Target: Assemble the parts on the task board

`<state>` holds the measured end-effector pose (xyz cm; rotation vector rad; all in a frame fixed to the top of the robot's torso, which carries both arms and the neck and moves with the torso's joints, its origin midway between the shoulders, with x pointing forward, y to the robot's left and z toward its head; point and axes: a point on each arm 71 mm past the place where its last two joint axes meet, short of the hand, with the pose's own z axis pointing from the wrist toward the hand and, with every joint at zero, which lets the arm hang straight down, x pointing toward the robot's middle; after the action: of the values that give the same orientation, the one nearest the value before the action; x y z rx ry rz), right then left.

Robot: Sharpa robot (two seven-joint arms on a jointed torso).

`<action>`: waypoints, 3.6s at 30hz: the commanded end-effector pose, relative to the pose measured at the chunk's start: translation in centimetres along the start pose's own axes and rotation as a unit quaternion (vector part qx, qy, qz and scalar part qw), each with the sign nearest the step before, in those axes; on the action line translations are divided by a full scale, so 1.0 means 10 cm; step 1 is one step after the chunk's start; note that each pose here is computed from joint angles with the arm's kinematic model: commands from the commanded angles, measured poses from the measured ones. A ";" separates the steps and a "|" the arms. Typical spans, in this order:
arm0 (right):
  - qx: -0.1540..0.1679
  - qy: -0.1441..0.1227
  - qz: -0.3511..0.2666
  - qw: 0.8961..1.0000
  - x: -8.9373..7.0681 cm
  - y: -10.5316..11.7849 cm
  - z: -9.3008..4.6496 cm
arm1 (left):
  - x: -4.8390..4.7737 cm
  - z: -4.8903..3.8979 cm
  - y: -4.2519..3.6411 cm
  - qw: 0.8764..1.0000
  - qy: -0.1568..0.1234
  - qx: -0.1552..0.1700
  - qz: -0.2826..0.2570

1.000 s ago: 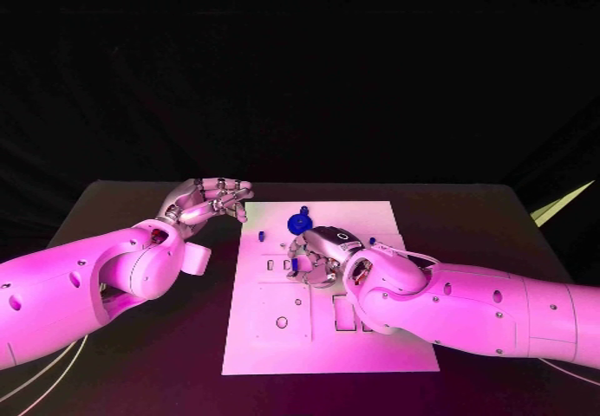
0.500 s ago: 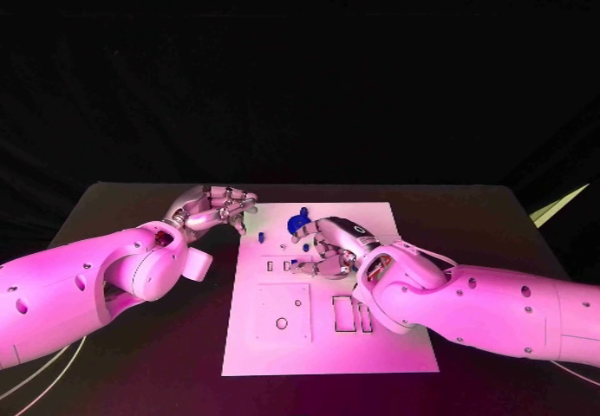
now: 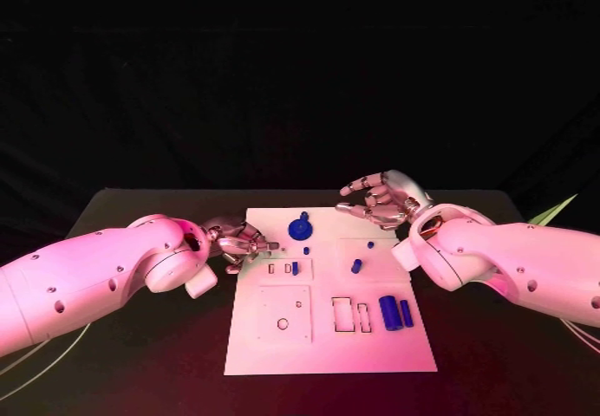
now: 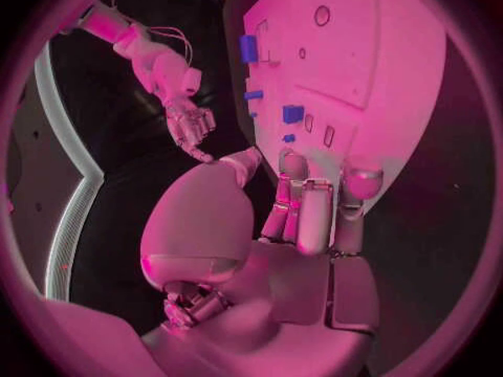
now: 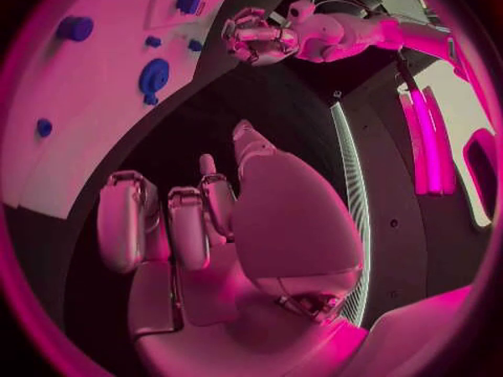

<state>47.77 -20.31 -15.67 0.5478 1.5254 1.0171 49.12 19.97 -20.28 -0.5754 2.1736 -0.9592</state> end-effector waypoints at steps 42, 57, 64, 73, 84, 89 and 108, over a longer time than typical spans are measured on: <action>0.046 -0.018 -0.052 0.997 -0.29 -0.23 0.16 | 0.213 0.515 -0.511 0.974 0.030 -0.100 0.201; 0.048 -0.017 -0.053 0.997 -0.28 -0.24 0.18 | 0.323 0.611 -0.488 0.971 0.049 -0.109 0.208; 0.049 -0.016 -0.053 0.997 -0.27 -0.23 0.18 | 0.362 0.626 -0.507 0.971 0.054 -0.107 0.207; 0.049 -0.014 -0.053 0.997 -0.27 -0.24 0.19 | 0.367 0.624 -0.499 0.970 0.060 -0.108 0.209; 0.051 -0.012 -0.053 0.997 -0.26 -0.24 0.19 | 0.380 0.633 -0.498 0.969 0.067 -0.110 0.211; 0.051 -0.012 -0.053 0.997 -0.26 -0.24 0.19 | 0.374 0.635 -0.490 0.969 0.067 -0.112 0.212; 0.052 -0.010 -0.053 0.997 -0.26 -0.24 0.19 | 0.408 0.649 -0.504 0.968 0.076 -0.111 0.210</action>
<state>50.68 -23.13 -16.20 0.5462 1.5774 0.8494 51.82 11.46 -21.31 -0.1331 2.4214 -0.5444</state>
